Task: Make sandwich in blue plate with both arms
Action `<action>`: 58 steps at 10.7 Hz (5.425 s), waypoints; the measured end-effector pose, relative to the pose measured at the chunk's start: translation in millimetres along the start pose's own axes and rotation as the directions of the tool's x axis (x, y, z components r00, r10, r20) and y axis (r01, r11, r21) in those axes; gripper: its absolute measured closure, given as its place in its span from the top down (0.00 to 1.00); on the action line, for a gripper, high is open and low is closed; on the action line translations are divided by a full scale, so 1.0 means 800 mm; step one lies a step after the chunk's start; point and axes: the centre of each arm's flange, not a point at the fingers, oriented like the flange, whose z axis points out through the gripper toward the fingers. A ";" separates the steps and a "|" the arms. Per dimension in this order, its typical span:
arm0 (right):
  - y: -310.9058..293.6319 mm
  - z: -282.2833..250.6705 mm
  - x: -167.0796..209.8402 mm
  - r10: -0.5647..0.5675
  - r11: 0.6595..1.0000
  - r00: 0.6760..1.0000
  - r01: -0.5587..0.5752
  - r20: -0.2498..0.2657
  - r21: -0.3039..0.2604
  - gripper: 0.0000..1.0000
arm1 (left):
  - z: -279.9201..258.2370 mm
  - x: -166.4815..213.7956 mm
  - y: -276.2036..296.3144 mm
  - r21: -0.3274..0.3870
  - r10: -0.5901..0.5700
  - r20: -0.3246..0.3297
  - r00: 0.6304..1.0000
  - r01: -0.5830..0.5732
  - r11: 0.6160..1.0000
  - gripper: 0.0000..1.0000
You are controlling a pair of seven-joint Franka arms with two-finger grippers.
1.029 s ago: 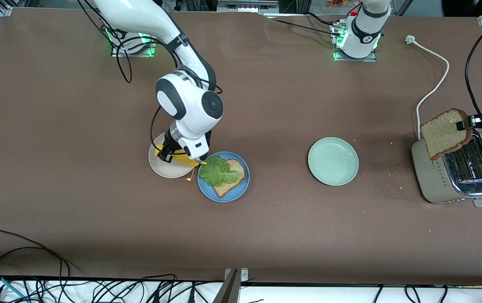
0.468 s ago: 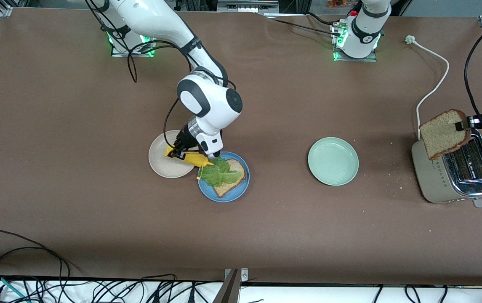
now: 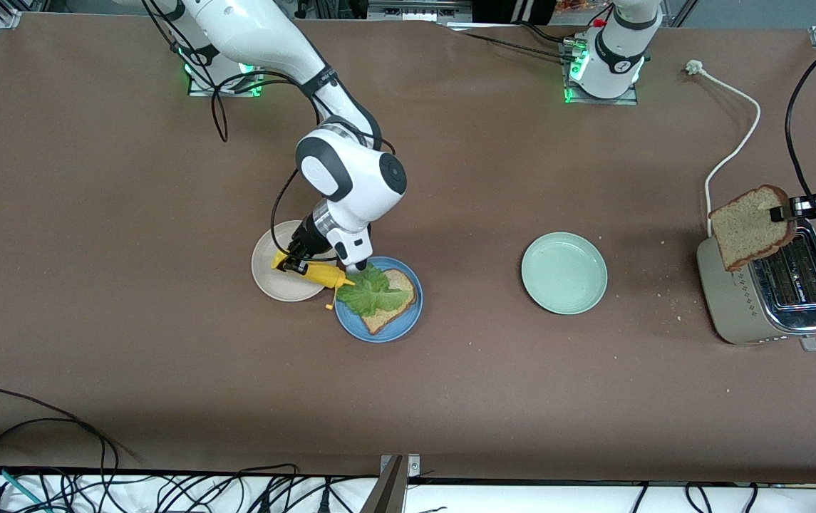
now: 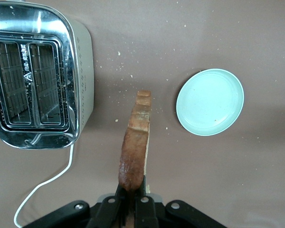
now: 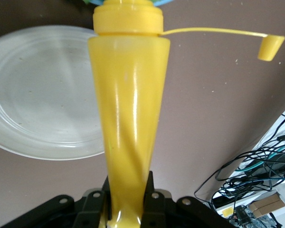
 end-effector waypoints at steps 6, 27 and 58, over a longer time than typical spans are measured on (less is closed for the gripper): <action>0.047 0.042 -0.033 0.008 0.999 1.000 -0.007 -0.031 0.031 0.26 | 0.001 0.000 0.010 -0.016 -0.006 0.004 1.000 0.006 1.000 0.08; 0.084 0.433 -0.282 0.357 0.721 0.035 0.624 -0.933 0.300 0.26 | 0.160 0.017 0.510 -0.410 -0.464 -0.016 0.886 0.418 0.811 0.08; 0.217 0.380 -0.424 0.187 0.766 0.359 0.529 -0.914 0.364 1.00 | 0.424 -0.008 0.685 -0.475 -0.397 -0.107 0.912 0.304 0.826 0.15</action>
